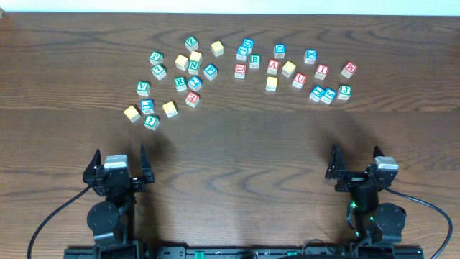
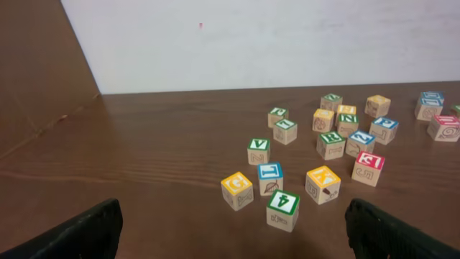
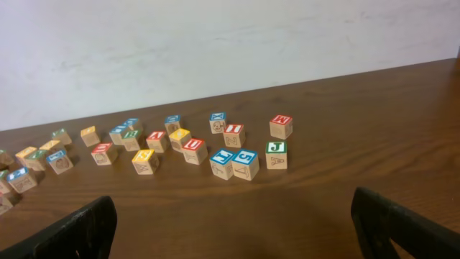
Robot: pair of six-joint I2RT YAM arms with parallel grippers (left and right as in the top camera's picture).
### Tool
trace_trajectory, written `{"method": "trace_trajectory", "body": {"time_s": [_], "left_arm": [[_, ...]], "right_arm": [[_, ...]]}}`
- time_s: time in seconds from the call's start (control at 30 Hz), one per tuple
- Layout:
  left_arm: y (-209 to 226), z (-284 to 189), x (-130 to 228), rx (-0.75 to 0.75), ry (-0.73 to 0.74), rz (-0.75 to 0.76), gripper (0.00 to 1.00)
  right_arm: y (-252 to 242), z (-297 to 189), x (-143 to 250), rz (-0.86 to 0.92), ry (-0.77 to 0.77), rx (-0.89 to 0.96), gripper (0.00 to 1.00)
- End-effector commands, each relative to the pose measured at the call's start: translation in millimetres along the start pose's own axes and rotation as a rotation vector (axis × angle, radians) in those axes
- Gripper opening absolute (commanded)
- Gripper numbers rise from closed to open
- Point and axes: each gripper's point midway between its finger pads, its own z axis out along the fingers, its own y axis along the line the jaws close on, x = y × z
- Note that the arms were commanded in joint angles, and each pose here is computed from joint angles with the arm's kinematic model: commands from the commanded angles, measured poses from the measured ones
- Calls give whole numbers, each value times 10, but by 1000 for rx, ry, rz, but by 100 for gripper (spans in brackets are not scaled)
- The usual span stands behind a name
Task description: Spell out AI2
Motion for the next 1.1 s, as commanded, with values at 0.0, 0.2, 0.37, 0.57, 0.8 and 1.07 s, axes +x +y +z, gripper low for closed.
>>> {"method": "trace_trajectory", "body": {"time_s": [0.0, 0.2, 0.37, 0.57, 0.8, 1.07], "left_arm": [[-23, -23, -135, 18, -3, 14, 98], [-10, -9, -408, 27, 12, 12, 98], [6, 73, -715, 39, 37, 11, 98], [-114, 277, -1024, 136, 90, -2, 98], [-216, 581, -1242, 229, 244, -44, 98], [-295, 877, -1388, 291, 476, -84, 97]], "right_arm": [[-1, -3, 1, -11, -1, -2, 99], [-1, -3, 1, -11, -1, -1, 99], [-1, -3, 1, -11, -1, -1, 99], [-1, -3, 1, -11, -1, -2, 99], [-1, -3, 1, -11, -1, -2, 99], [0, -3, 0, -11, -2, -2, 99]]}}
